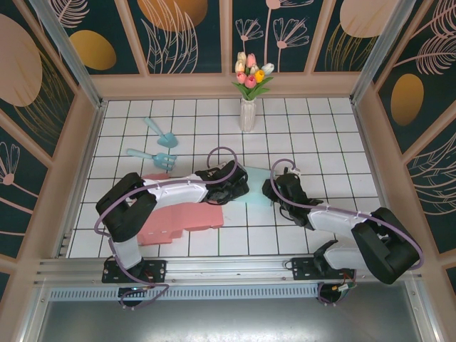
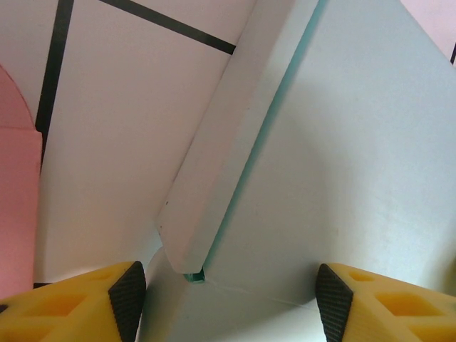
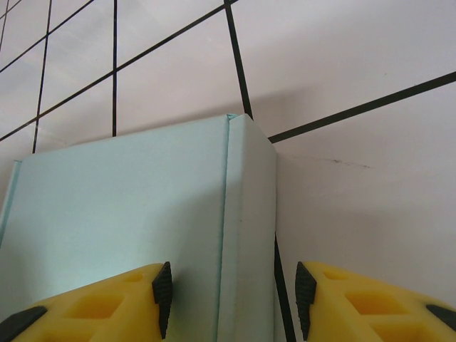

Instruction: Fold the paper box

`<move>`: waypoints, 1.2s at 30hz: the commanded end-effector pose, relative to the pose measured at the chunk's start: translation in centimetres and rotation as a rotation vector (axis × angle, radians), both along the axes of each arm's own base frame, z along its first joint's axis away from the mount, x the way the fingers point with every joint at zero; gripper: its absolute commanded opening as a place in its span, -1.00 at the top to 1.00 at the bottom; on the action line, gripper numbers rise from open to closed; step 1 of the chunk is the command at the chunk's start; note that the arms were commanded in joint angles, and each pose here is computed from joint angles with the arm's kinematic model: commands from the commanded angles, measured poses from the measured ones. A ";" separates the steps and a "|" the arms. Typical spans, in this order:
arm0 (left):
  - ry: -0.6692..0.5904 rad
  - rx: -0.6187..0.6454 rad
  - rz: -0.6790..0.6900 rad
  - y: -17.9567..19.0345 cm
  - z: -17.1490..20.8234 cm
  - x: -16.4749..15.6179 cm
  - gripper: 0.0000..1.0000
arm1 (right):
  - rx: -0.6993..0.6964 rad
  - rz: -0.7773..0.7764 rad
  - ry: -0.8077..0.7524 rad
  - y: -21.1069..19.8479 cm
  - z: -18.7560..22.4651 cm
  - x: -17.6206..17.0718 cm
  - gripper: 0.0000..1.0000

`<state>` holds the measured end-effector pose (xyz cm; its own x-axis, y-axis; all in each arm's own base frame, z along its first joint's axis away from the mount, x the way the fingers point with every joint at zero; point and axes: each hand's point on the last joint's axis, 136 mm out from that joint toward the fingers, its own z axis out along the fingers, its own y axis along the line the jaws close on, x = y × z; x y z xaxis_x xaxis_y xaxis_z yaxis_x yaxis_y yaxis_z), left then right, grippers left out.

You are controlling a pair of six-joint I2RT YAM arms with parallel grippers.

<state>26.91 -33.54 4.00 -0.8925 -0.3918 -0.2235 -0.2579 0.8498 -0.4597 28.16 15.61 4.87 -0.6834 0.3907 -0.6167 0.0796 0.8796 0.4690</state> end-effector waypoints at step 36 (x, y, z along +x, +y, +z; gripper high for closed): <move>0.031 0.119 0.032 3.0 -3.1 -1.3 -0.27 | 0.052 0.004 0.021 -1.0 0.2 -4.8 0.04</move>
<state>27.14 -33.56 3.89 -0.8797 -0.4041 -0.2508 -0.2494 0.8410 -0.4801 24.44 14.78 6.16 -0.6737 0.4145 -0.6118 0.0660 0.8583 0.5089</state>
